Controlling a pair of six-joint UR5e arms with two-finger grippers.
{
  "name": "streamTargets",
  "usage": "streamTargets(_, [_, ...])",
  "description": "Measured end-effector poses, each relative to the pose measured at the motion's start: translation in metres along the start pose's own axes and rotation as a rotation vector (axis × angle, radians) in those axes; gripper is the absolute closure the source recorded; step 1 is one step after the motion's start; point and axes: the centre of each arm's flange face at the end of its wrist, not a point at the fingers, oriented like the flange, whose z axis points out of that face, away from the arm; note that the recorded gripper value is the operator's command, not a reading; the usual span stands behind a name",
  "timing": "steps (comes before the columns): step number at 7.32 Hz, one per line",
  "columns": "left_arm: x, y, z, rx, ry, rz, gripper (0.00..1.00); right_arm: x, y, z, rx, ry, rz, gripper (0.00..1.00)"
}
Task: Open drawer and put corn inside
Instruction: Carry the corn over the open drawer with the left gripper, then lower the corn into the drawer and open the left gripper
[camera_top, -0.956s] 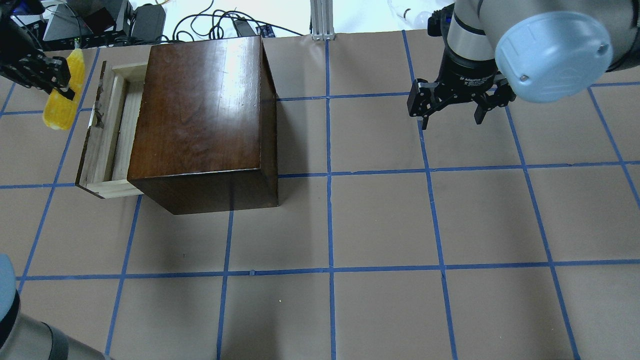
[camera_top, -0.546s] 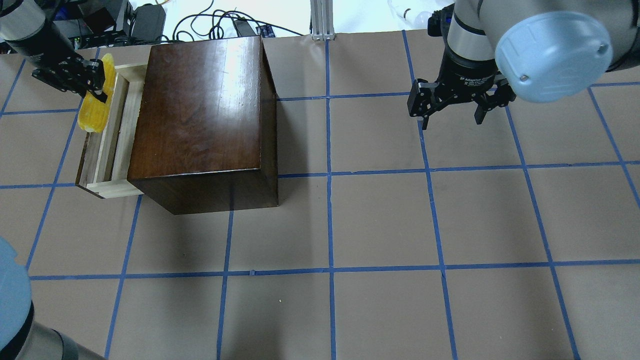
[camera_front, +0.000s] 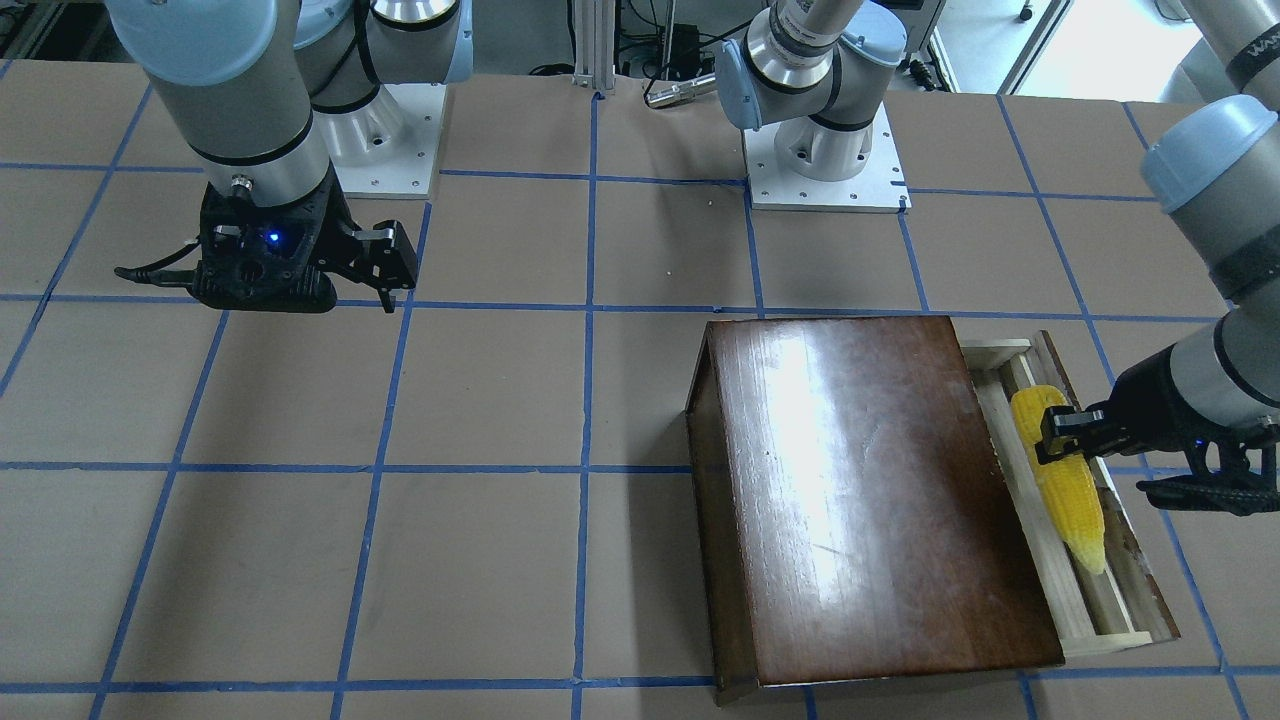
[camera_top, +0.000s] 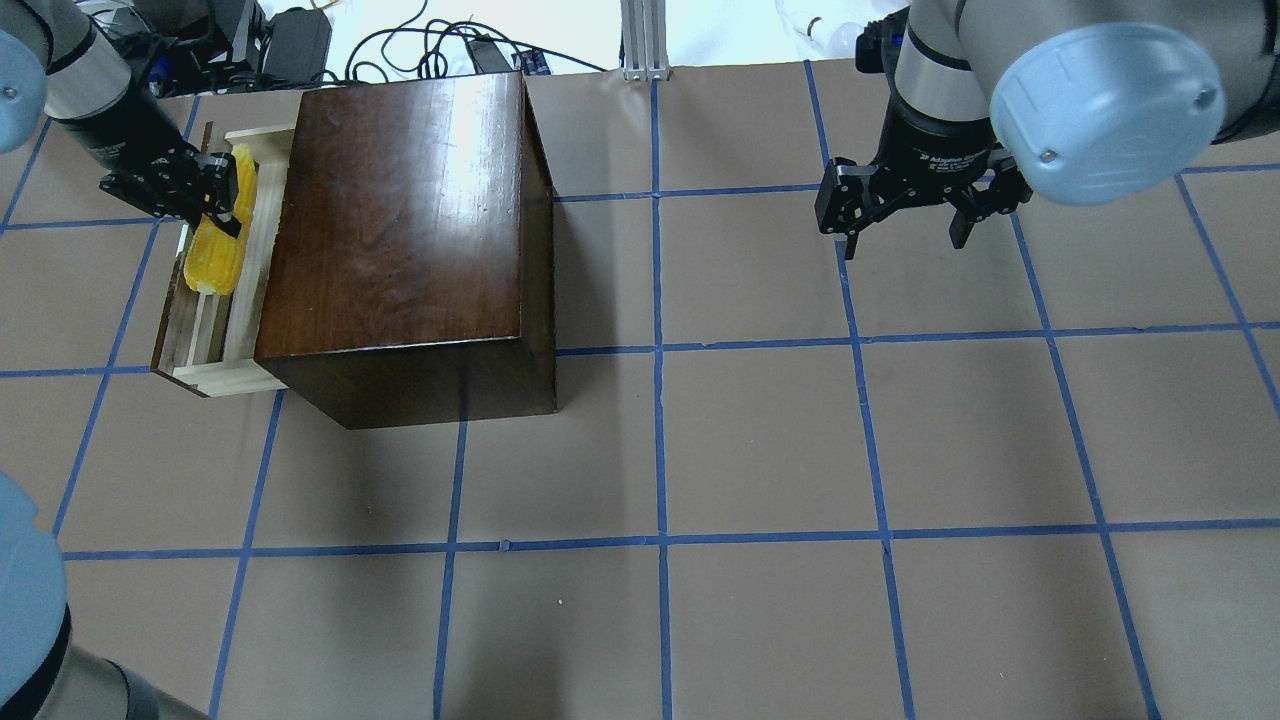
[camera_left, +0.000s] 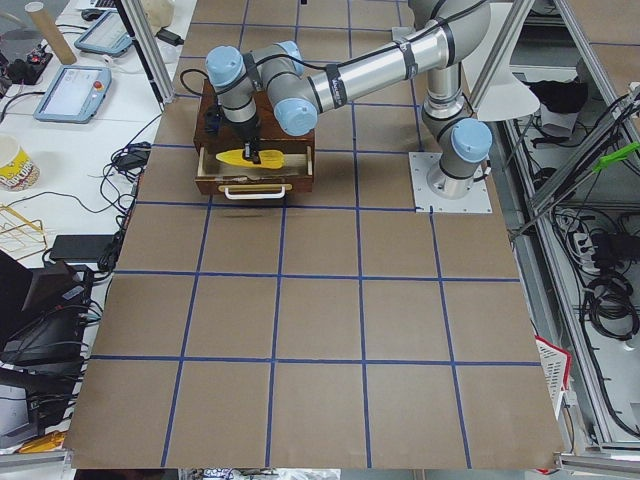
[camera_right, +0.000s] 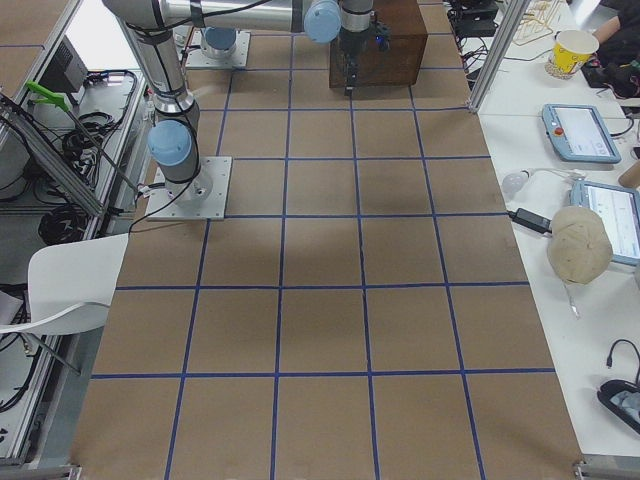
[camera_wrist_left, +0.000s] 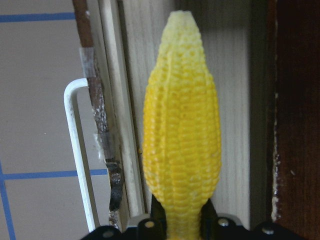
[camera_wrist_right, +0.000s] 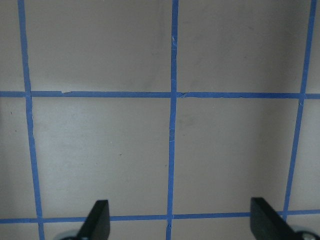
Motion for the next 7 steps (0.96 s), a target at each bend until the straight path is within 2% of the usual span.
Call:
streamTargets(1, [-0.0007, -0.0005, 0.0043, -0.006, 0.003, -0.006, 0.82, 0.0000, -0.0001, 0.0000, 0.000, 0.000, 0.000, 0.00])
streamTargets(2, [-0.0013, -0.0012, 0.0077, -0.011, 0.005, -0.011, 0.46, 0.0000, -0.0002, -0.0001, 0.000, 0.000, 0.000, 0.00])
streamTargets(3, [-0.0016, -0.0015, 0.0087, -0.013, 0.006, -0.011, 0.37, 0.0000, -0.0001, -0.0002, 0.001, 0.000, 0.000, 0.00])
streamTargets(7, [-0.0008, 0.0029, -0.0005, -0.006, -0.004, -0.011, 0.37, 0.0000, 0.0001, -0.0001, 0.000, 0.000, 0.000, 0.00])
